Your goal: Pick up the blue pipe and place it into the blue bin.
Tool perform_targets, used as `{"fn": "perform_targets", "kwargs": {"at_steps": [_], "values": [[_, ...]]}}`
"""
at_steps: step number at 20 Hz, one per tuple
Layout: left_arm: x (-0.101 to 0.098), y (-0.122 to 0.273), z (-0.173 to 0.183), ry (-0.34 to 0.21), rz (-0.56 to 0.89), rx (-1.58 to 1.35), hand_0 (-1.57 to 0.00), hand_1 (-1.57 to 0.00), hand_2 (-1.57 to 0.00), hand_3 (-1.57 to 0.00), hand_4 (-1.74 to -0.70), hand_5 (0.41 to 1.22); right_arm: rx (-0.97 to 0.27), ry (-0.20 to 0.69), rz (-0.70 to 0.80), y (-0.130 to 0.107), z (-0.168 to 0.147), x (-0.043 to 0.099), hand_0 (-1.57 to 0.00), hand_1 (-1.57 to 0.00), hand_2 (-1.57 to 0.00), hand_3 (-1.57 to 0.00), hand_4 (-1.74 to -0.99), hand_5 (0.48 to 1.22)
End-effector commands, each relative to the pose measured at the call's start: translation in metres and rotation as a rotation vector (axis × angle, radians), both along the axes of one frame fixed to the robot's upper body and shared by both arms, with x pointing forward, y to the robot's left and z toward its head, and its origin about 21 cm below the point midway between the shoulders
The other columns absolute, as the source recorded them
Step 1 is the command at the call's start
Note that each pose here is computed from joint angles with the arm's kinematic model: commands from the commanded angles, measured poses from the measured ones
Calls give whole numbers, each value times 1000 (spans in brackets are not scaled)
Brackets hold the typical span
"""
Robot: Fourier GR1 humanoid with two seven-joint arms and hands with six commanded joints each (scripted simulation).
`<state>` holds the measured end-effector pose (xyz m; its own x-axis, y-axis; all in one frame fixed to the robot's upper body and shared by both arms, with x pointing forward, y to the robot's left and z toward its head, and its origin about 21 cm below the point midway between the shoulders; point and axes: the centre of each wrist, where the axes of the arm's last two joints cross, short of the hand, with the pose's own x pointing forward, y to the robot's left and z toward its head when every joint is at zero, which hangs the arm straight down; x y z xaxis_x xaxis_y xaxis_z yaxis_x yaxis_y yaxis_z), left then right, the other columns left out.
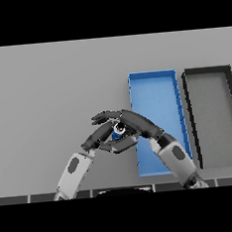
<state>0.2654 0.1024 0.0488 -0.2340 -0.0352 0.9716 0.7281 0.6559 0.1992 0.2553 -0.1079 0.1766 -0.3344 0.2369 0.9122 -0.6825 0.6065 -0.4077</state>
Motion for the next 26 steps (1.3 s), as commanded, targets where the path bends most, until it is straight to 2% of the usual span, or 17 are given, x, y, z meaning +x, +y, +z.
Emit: {"fn": "perform_targets", "kwargs": {"at_steps": [1, 3, 4, 5, 7, 10, 13, 17, 18, 19, 20, 21, 23, 24, 26], "values": [[-2, 1, 3, -2, 2, 16, -1571, -1571, -1571, -1571, -1595, 1221, 9, 1, 11, 2, -1, 1, -702, -703, -745, -604, -1406, 500], [-1, -5, 2, -17, 10, 15, -1571, -1571, -1571, -1571, -1645, 1221, 28, 11, 19, 6, -1, -3, -1015, -1015, -1042, -872, -1514, 550], [0, 0, 0, -4, 8, 4, -1571, -1571, -1571, -1511, -1662, 1221, 32, 26, 24, 7, -2, -1, -1126, -1127, -1148, -953, -1551, 596], [0, -1, -1, -1, 7, -33, -1571, -1571, -1571, -1523, -1677, 1221, 51, 31, 30, 10, -3, -2, -1215, -1215, -1233, -1021, -1581, 650], [-2, 0, 1, 3, -8, -69, -1571, -1571, -1571, -1502, -1699, 1221, 78, 36, 45, 13, -4, -2, -1343, -1343, -1354, -1186, -1628, 856], [-1, 1, 2, 12, -15, -56, -1571, -1571, -1571, -1441, -1718, 1221, 96, -1, 52, 14, -10, -4, -1454, -1454, -1460, -1357, -1680, 1034], [-1, -1, 5, -1, -11, -56, -1571, -1571, -1571, -1433, -1728, 1221, 110, -36, 64, 14, -9, -4, -1511, -1511, -1514, -1462, -1710, 1125], [0, 0, 6, -30, 8, -56, -1571, -1571, -1571, -1424, -1730, 1221, 144, -31, 28, 20, -10, -7, -1547, -1547, -1548, -1526, -1728, 1182], [1, 2, 6, -71, 24, -51, -1571, -1571, -1571, -1454, -1724, 1221, 142, -38, 18, 22, -9, -10, -1551, -1551, -1552, -1535, -1731, 1190], [-2, 2, 4, -74, 35, -28, -1462, -1342, -1293, -1166, -1599, 1221, 133, -35, 8, 17, -10, -7, -1555, -1555, -1556, -1542, -1733, 1196], [-2, 5, 4, -75, 11, -10, -1169, -1073, -1034, -933, -1475, 1221, 124, -36, 7, 21, -8, -9, -1558, -1558, -1559, -1548, -1734, 1201], [0, 7, 5, -71, -15, 7, -935, -858, -827, -746, -1372, 1221, 126, -28, 7, 23, -9, -10, -1561, -1561, -1561, -1553, -1736, 1205], [-1, 11, 5, -62, -47, 54, -598, -549, -529, -477, -1206, 1221, 126, -10, -1, 25, -10, -11, -1565, -1565, -1565, -1559, -1738, 1211], [-1, 9, 5, -74, -49, 67, -478, -439, -423, -381, -1136, 1132, 122, -8, -5, 25, -8, -13, -1566, -1566, -1566, -1562, -1738, 1213], [-1, 10, 5, -43, -13, 100, -306, -281, -270, -244, -1047, 938, 124, -30, -8, 22, -7, -12, -1568, -1568, -1568, -1565, -1739, 1216]]}}
